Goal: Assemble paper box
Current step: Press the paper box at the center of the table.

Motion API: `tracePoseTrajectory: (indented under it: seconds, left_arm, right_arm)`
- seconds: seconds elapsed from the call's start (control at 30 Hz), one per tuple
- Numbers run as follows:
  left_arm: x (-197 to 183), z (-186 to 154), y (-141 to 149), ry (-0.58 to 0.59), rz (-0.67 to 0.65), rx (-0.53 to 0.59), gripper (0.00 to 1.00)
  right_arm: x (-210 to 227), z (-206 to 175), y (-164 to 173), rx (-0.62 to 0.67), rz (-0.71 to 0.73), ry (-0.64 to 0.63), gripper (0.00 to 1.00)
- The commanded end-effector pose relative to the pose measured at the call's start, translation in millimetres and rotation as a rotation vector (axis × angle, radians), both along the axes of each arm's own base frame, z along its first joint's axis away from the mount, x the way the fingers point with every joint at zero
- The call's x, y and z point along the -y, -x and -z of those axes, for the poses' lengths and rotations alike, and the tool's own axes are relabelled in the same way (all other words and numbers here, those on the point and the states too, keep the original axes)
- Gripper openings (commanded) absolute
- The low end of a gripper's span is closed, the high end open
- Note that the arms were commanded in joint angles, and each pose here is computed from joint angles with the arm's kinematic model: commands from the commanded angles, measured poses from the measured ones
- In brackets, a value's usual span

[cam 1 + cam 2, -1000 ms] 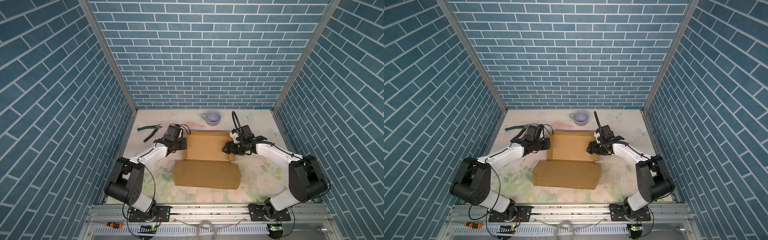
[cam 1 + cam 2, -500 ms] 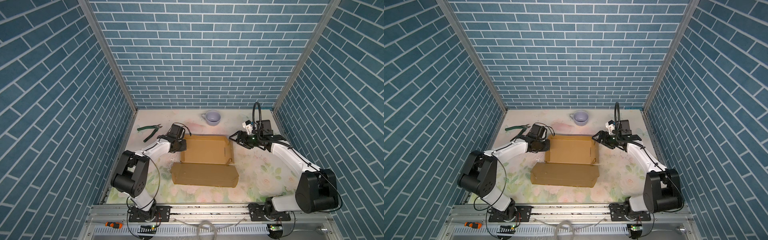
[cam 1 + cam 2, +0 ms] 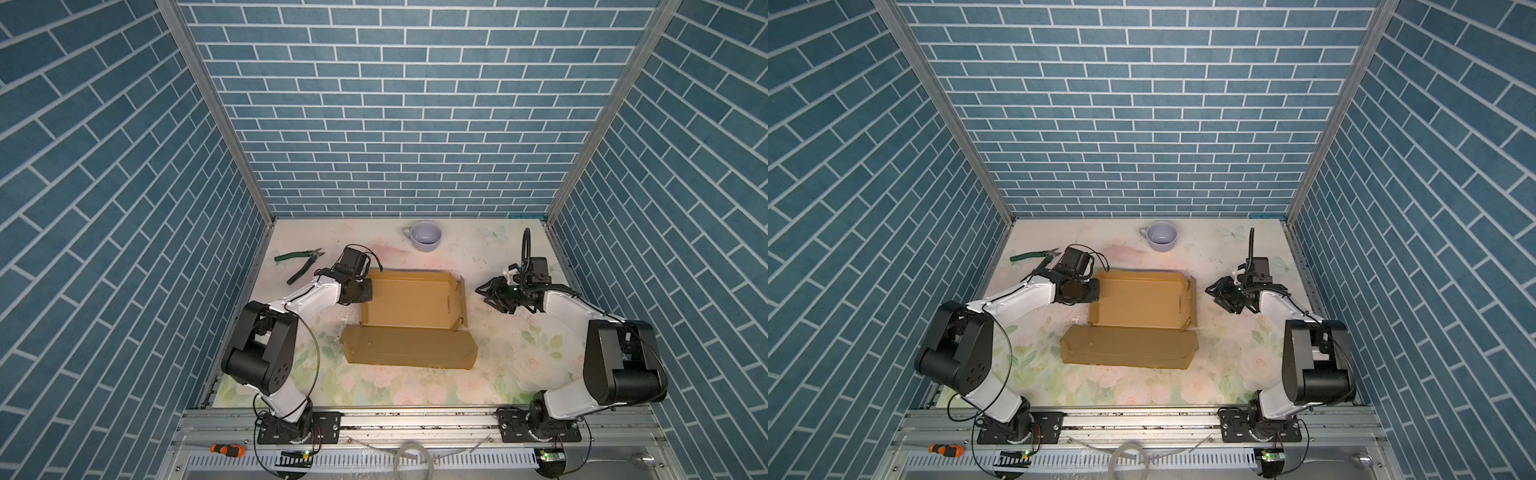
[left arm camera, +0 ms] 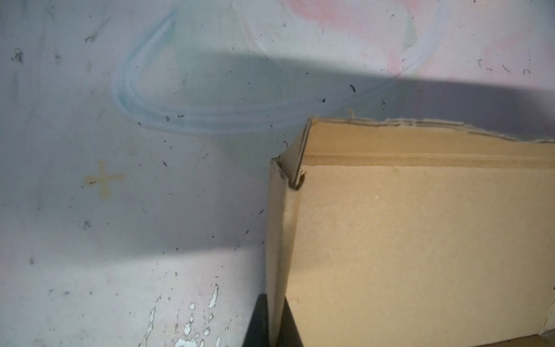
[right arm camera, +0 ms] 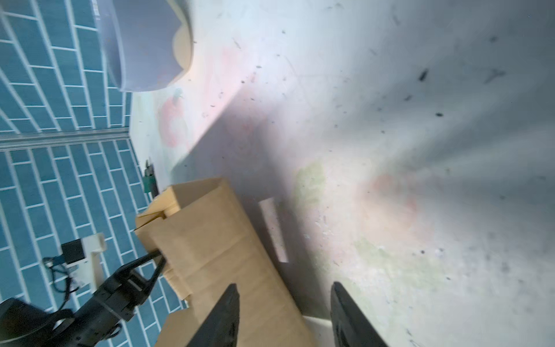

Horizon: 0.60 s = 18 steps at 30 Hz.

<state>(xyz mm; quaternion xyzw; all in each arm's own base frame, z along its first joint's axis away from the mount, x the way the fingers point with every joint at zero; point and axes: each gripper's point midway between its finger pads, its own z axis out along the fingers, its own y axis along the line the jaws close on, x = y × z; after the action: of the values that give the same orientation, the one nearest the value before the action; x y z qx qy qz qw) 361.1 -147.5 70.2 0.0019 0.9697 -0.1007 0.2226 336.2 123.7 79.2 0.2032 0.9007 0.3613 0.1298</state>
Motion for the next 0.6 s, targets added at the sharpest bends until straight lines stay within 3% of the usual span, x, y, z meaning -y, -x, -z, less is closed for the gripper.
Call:
tracePoseTrajectory:
  seconds: [0.0, 0.3, 0.5, 0.57]
  left_arm:
    - [2, -2, -3, -0.007, 0.007, -0.003, 0.00]
    - [-2, 10, 3, -0.023, 0.003, -0.026, 0.00]
    - [-3, 9, 4, -0.031, 0.003, -0.027, 0.00]
    - [-3, 7, 4, -0.032, 0.002, -0.025, 0.00]
  right_arm:
    - [6, 31, 12, -0.085, 0.001, 0.094, 0.47]
    - [-32, 42, 13, -0.088, -0.123, 0.088, 0.43]
    - [-71, -1, 12, 0.024, -0.219, -0.124, 0.43]
    - [-78, -14, 12, 0.043, -0.235, -0.137, 0.43]
